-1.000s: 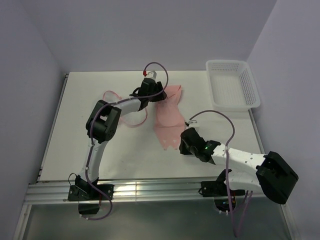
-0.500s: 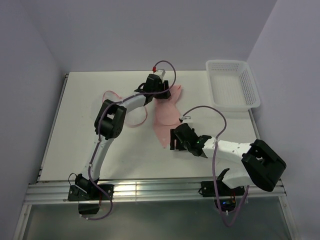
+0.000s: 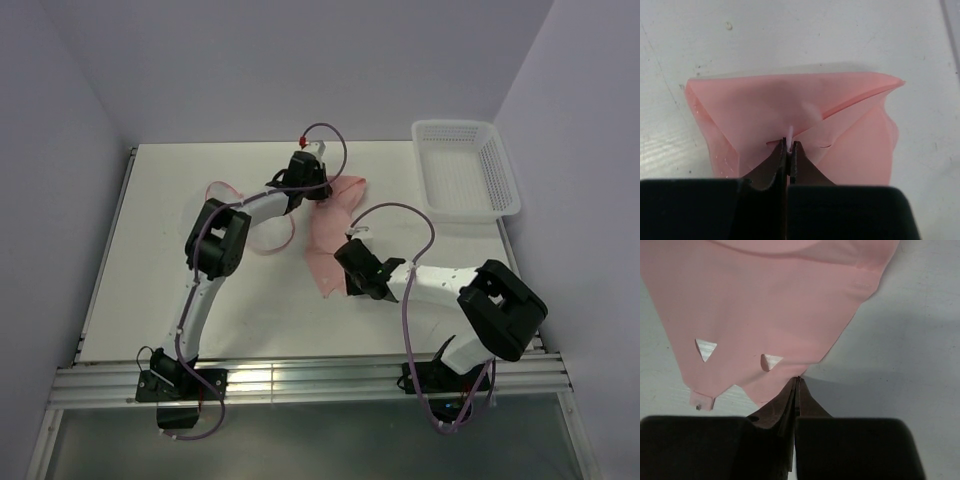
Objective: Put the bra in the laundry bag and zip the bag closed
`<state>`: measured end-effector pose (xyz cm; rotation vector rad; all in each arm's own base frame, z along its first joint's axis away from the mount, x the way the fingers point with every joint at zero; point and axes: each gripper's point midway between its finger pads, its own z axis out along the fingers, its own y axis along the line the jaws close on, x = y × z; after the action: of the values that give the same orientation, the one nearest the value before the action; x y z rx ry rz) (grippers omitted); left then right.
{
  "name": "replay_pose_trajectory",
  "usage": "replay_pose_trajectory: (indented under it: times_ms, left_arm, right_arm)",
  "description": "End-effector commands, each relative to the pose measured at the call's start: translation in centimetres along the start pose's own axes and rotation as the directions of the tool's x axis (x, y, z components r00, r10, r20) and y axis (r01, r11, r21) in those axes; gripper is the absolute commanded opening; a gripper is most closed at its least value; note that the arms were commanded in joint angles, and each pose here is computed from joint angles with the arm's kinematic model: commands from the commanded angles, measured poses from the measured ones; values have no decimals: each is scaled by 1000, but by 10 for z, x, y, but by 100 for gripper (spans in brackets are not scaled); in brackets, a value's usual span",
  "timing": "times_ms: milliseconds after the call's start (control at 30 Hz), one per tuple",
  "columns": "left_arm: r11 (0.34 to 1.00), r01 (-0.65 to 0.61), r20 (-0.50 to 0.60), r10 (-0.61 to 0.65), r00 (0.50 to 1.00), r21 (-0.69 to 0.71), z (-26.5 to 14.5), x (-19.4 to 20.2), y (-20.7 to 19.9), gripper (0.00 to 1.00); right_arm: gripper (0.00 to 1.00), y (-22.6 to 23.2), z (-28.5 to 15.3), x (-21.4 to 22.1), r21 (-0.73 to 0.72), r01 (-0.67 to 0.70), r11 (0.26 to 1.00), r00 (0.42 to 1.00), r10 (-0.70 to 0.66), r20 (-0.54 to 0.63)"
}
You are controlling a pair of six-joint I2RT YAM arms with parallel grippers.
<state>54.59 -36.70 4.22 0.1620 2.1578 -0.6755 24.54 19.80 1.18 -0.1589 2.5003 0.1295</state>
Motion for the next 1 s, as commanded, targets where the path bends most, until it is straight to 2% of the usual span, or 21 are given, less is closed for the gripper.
replay_pose_trajectory:
  times_ms: [0,167,200,333,367,433,467,567,733,800,833,867,900,933,967]
  left_arm:
    - [991,64,118,-79,990,120,-38,-64,-37,0]
    - [972,120,111,-145,983,201,-56,-81,-52,0]
    - [971,125,114,-150,982,204,-58,-82,-52,0]
    - [957,155,113,-187,976,244,-71,-89,-63,0]
    - [957,158,117,-190,975,242,-72,-89,-63,0]
    - [957,163,117,-195,974,238,-76,-87,-62,0]
    - [959,160,116,-191,975,235,-76,-87,-61,0]
    - [964,147,122,-176,977,221,-77,-89,-61,0]
    - [972,124,172,-159,972,198,-83,-110,-56,0]
    - [974,119,185,-155,970,193,-84,-119,-54,0]
    - [974,118,186,-155,970,194,-84,-120,-52,0]
    - [974,118,194,-156,969,194,-84,-124,-51,0]
    - [975,120,192,-157,969,189,-83,-124,-49,0]
    - [975,117,191,-154,969,190,-83,-124,-49,0]
    - [975,116,192,-153,969,189,-83,-125,-48,0]
  right_arm:
    - [0,-12,-6,0,46,7,999,1000,-7,18]
    - [0,-21,-27,-5,33,-45,998,996,42,79]
    - [4,-21,-30,-8,25,-49,998,995,46,92]
    - [37,-7,-35,-33,-28,-62,998,987,66,148]
    - [58,0,-35,-44,-50,-65,997,983,72,167]
    - [71,10,-25,-42,-63,-35,997,990,43,133]
    - [77,23,-22,-45,-118,-31,993,991,46,129]
    - [80,38,-8,-44,-142,2,990,996,11,90]
    - [90,35,15,-21,-71,91,993,996,-93,-18]
    - [89,23,19,-8,-22,97,995,994,-98,-53]
    - [83,20,20,-3,-14,97,995,993,-98,-66]
    - [58,13,20,7,5,104,995,990,-103,-95]
    - [43,8,19,11,23,104,994,990,-101,-100]
    - [21,4,18,16,31,99,995,989,-95,-109]
    - [15,-2,17,26,42,104,994,987,-98,-127]
